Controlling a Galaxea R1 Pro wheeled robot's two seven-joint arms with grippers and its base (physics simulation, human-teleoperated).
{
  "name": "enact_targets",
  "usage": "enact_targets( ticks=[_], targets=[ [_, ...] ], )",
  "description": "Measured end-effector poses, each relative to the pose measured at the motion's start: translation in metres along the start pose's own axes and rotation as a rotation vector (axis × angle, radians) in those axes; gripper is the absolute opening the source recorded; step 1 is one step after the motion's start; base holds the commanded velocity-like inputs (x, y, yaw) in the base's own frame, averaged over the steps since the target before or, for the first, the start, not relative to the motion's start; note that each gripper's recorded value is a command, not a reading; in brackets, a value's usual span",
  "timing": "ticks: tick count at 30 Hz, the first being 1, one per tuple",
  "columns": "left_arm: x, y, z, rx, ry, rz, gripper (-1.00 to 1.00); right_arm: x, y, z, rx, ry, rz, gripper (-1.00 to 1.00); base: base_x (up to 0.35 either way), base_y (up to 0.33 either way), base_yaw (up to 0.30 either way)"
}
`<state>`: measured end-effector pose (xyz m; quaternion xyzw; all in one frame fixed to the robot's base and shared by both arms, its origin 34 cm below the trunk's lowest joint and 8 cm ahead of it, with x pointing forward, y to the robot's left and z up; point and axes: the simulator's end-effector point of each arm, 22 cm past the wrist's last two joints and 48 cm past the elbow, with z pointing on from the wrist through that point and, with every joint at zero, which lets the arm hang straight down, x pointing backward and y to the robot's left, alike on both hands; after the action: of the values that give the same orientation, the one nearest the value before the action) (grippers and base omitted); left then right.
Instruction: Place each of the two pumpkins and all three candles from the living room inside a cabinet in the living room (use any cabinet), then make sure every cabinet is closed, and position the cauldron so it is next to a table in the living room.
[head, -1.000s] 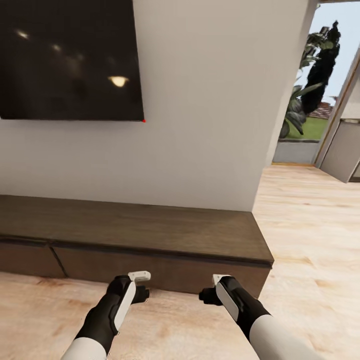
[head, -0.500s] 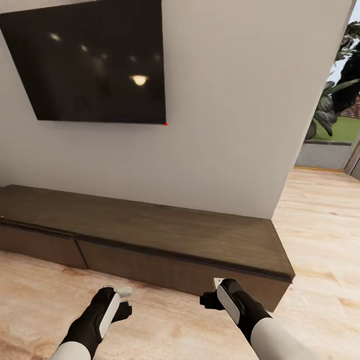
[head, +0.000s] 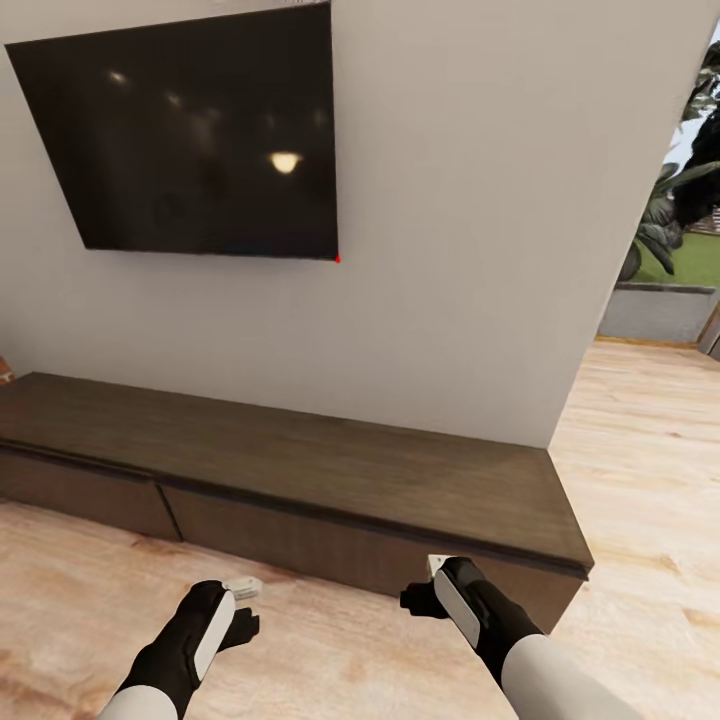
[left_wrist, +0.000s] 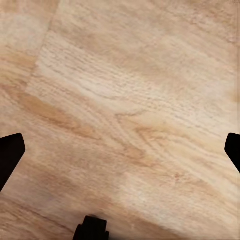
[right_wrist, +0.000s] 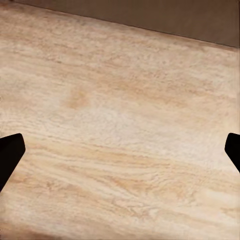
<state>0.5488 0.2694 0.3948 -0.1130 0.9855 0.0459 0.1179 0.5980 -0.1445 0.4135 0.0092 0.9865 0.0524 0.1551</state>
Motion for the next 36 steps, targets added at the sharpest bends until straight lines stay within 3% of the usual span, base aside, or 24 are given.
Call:
enact_targets(
  ticks=[16,36],
  targets=[
    [-0.015,0.0,-0.032,-0.001,-0.002,0.002,1.0,-0.018,0.003,-0.03,0.006,-0.004,-0.004,1.0,0.0,0.0,0.0],
    [-0.042,0.0,-0.069,0.001,-0.051,-0.013,1.0,-0.035,0.005,-0.066,0.011,0.0,-0.007,1.0,0.0,0.0,0.0]
  ],
)
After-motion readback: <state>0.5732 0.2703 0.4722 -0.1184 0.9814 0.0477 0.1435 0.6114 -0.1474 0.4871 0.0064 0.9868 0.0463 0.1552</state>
